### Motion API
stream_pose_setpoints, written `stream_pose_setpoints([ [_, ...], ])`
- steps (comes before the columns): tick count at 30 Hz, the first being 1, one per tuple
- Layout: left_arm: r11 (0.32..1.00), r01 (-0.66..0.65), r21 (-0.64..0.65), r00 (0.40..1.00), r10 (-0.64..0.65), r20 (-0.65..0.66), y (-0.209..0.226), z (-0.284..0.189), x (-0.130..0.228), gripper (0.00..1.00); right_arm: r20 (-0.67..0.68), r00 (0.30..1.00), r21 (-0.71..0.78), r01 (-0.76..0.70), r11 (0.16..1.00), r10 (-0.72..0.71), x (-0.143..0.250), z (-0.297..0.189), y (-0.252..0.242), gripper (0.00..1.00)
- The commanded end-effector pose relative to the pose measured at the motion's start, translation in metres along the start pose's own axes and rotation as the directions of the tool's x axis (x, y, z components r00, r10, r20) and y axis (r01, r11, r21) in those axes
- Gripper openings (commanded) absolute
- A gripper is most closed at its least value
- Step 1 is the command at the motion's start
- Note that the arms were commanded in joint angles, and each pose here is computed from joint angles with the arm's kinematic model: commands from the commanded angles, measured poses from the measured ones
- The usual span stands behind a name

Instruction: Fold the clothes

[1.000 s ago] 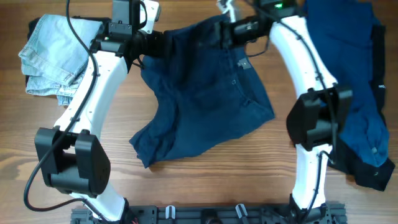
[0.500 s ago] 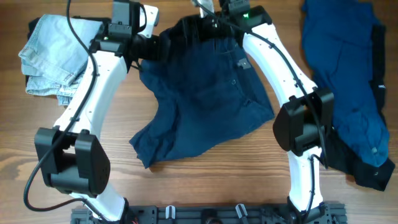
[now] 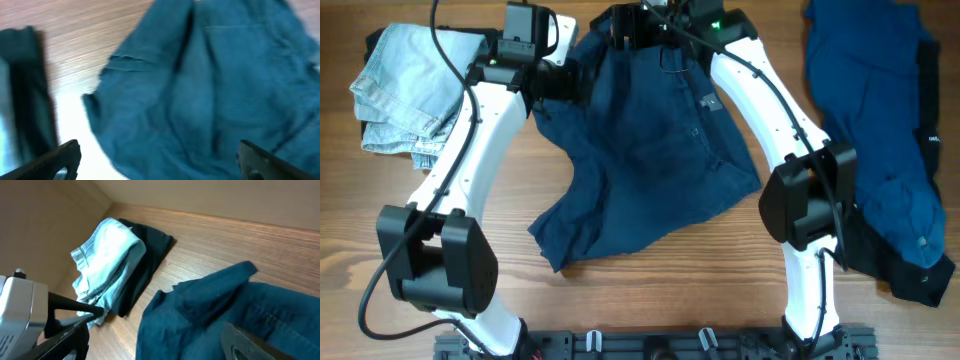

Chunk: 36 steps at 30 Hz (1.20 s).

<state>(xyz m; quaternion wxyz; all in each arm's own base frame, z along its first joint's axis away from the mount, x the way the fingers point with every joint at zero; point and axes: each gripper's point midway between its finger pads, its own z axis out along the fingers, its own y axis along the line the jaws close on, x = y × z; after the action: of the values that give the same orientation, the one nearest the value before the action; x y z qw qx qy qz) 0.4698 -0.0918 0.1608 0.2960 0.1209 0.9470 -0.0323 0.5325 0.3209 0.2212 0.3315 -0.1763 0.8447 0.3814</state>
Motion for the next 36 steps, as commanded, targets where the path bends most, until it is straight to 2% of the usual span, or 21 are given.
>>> stream_pose_setpoints([
  [1,0.989,0.088,-0.122,0.996,-0.085,0.028,0.031,-0.009,-0.005,1.00,0.053,0.998,0.059,-0.041,0.997,0.038,-0.019,-0.022,-0.024,0.86],
  [4,0.986,0.107,-0.128,0.994,-0.101,0.048,0.038,-0.006,-0.009,1.00,0.063,0.996,0.101,-0.072,0.992,0.066,-0.023,-0.038,-0.052,0.86],
  [6,0.986,0.109,-0.128,0.992,-0.099,0.082,0.040,-0.001,-0.018,1.00,0.046,0.998,0.151,-0.040,0.988,0.034,-0.020,-0.050,-0.075,0.86],
  [10,0.995,0.034,-0.093,0.991,-0.022,0.131,0.030,0.020,-0.033,1.00,-0.011,1.000,0.305,-0.014,0.952,0.018,-0.005,-0.077,-0.126,0.86],
  [13,0.997,-0.028,-0.071,0.991,0.037,0.130,0.021,0.040,-0.034,1.00,-0.036,0.997,0.370,-0.051,0.927,0.069,0.005,-0.100,-0.157,0.86],
  [17,0.997,-0.042,-0.064,0.991,0.049,0.120,0.016,0.067,-0.030,1.00,-0.036,0.988,0.406,-0.121,0.906,0.148,0.014,-0.128,-0.186,0.86],
  [23,0.997,-0.040,-0.069,0.984,0.051,0.172,0.017,0.090,-0.039,0.97,-0.031,0.980,0.395,-0.171,0.903,0.199,0.020,-0.144,-0.198,0.86],
  [28,0.997,-0.039,-0.069,0.975,0.053,0.218,0.017,0.095,-0.049,0.87,-0.034,0.979,0.394,-0.171,0.903,0.200,0.020,-0.143,-0.197,0.86],
  [36,0.998,-0.055,0.016,0.981,0.051,0.188,0.003,0.111,-0.037,0.87,-0.035,0.979,0.394,-0.171,0.903,0.201,0.021,-0.143,-0.197,0.86],
])
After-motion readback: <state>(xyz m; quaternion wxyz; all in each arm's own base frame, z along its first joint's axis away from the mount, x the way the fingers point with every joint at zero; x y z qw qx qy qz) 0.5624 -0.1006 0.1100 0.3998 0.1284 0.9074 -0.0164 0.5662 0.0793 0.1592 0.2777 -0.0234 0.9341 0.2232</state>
